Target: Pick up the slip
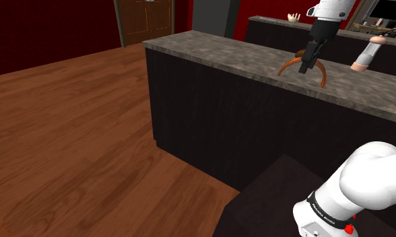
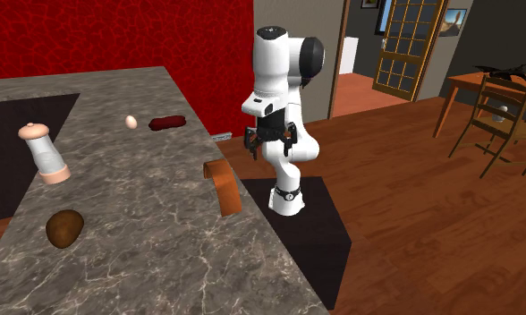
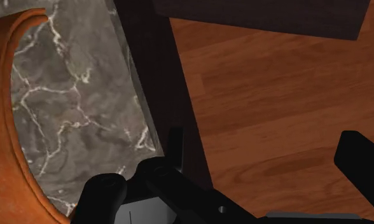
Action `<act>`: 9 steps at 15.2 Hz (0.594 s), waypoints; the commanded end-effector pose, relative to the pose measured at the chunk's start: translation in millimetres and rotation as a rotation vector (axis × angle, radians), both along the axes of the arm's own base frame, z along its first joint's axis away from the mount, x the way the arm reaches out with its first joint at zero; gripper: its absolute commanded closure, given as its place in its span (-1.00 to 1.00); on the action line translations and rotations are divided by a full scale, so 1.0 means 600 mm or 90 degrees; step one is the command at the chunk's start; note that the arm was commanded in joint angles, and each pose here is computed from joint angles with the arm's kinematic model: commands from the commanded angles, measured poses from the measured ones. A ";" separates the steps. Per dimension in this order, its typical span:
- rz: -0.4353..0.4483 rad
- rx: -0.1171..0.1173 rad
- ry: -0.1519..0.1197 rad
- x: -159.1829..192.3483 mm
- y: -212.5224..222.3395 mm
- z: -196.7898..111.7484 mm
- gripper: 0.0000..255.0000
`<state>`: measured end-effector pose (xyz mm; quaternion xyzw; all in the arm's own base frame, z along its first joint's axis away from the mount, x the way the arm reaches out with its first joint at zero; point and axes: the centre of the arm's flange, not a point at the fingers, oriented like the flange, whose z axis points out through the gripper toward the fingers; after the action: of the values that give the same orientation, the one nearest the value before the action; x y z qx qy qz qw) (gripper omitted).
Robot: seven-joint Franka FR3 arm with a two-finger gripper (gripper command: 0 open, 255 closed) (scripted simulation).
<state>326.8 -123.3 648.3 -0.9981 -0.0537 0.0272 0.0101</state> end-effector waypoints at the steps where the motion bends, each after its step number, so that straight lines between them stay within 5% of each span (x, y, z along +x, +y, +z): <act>1: 0.006 -0.001 -0.002 0.019 -0.040 0.007 -1.00; 9: 0.028 0.000 -0.012 0.072 -0.199 0.055 -1.00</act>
<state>365.9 -229.2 677.7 -0.9971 -0.0728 0.0185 0.0096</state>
